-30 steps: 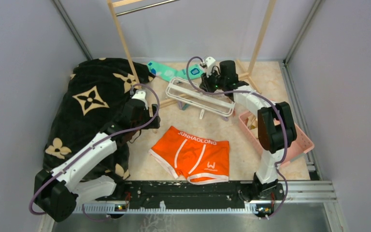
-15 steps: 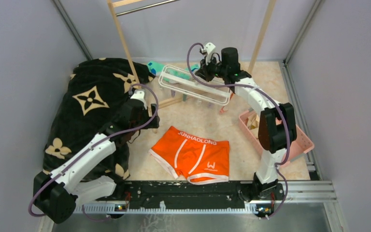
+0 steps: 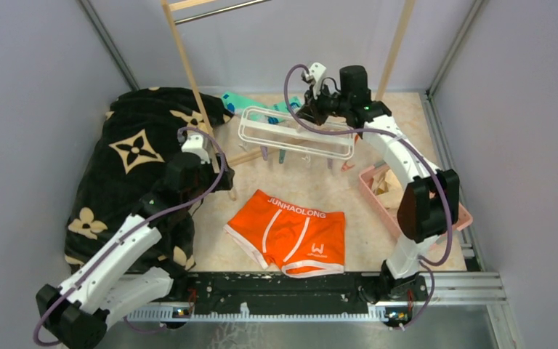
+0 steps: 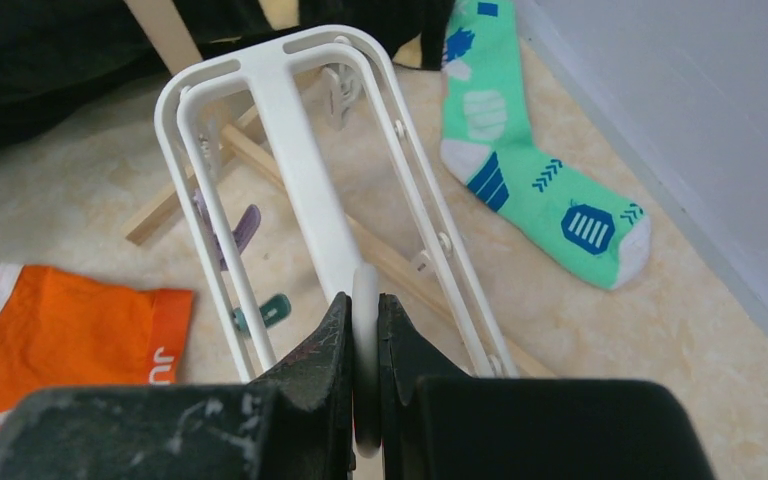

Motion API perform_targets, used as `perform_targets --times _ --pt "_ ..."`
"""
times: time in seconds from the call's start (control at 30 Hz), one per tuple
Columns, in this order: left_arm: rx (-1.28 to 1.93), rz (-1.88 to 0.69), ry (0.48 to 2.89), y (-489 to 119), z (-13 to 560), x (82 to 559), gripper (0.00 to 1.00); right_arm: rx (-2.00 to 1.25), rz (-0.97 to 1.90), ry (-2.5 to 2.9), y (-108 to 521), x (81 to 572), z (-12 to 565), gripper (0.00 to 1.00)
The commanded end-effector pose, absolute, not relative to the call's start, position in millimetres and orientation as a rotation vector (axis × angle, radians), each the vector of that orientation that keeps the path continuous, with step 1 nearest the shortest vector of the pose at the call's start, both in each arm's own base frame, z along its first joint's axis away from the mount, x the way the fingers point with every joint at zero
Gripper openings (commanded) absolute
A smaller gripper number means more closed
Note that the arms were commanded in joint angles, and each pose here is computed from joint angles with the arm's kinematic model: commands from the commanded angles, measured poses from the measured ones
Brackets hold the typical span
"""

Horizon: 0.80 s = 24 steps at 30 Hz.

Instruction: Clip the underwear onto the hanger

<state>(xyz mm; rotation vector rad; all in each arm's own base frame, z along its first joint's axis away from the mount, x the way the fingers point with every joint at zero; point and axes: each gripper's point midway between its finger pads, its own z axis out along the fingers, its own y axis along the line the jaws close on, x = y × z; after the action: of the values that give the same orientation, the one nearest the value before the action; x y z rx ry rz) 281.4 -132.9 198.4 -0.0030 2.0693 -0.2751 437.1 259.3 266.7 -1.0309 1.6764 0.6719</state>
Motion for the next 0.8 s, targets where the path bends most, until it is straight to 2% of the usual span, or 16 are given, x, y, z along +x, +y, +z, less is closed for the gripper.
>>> perform_targets --times 0.0,0.17,0.47,0.77 --pt "0.005 -0.334 1.902 -129.9 251.9 281.1 0.89 -1.064 0.643 1.486 250.7 402.4 349.1 0.00" --pt "0.003 -0.312 1.866 -123.0 266.6 279.0 0.91 -1.048 0.661 1.587 239.1 376.7 325.7 0.00" --pt "0.003 -0.294 1.941 -127.8 240.3 284.0 0.91 -1.062 0.822 1.733 240.1 342.0 282.1 0.00" --pt "0.184 -0.449 1.968 -165.2 218.8 282.1 0.93 -1.018 0.819 1.812 235.9 345.3 269.9 0.00"
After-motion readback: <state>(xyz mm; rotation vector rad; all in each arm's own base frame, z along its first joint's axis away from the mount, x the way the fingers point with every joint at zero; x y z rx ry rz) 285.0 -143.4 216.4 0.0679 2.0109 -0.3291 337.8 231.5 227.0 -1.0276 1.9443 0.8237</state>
